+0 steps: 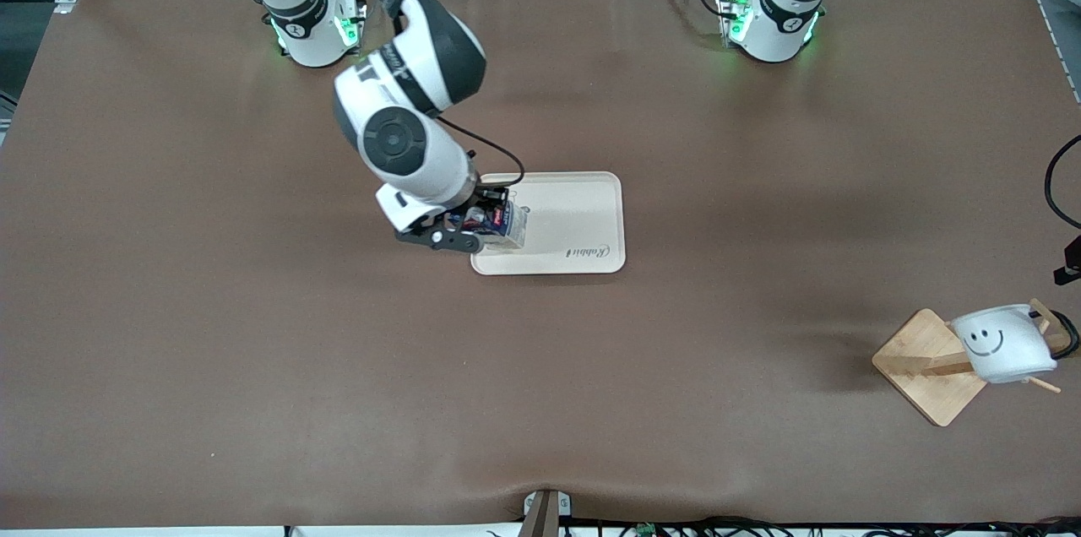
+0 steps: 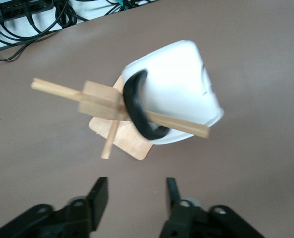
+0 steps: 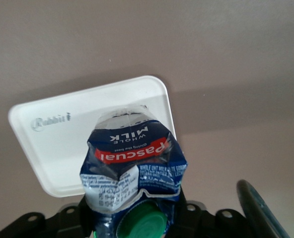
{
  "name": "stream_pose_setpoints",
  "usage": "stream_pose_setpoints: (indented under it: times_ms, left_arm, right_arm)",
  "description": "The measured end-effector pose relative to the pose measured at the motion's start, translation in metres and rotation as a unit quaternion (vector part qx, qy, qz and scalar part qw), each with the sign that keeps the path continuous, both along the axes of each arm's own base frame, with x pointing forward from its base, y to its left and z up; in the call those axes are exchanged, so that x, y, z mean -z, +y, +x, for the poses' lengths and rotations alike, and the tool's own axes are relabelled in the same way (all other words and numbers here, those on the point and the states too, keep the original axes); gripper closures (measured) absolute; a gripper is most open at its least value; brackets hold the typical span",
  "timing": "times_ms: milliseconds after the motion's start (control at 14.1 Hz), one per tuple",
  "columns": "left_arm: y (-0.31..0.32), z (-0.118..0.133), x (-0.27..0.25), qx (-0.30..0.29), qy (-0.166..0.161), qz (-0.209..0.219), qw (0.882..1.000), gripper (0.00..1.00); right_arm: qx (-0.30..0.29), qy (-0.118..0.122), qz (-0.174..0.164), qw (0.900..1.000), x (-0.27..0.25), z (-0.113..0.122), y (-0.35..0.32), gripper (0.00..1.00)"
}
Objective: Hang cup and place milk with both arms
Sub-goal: 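Hang the mug handle on the stand peg while the right gripper carries the carton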
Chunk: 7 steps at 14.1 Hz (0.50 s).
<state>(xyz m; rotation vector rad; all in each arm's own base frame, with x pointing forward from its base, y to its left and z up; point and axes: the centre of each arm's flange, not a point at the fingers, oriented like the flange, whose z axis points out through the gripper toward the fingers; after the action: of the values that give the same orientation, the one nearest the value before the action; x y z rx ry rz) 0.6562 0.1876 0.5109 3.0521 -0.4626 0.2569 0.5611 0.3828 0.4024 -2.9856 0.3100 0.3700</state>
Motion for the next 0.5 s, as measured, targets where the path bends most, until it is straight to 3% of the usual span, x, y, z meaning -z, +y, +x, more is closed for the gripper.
stream_pose_setpoints:
  times_ms: [142, 283, 496]
  left_arm:
    - [-0.022, -0.001, -0.007, -0.018, 0.013, -0.009, 1.0, 0.19]
    - [-0.046, -0.004, -0.021, -0.036, 0.023, -0.015, 0.999, 0.01]
    - [-0.079, -0.013, -0.039, -0.062, 0.048, -0.016, 0.997, 0.0]
  right_arm:
    - [-0.006, 0.009, 0.006, 1.0, -0.009, 0.012, -0.02, 0.45]
    - [-0.035, 0.033, 0.003, 0.999, -0.018, 0.021, -0.047, 0.45]
    - [-0.051, 0.058, -0.017, 0.997, -0.034, 0.051, -0.137, 0.45]
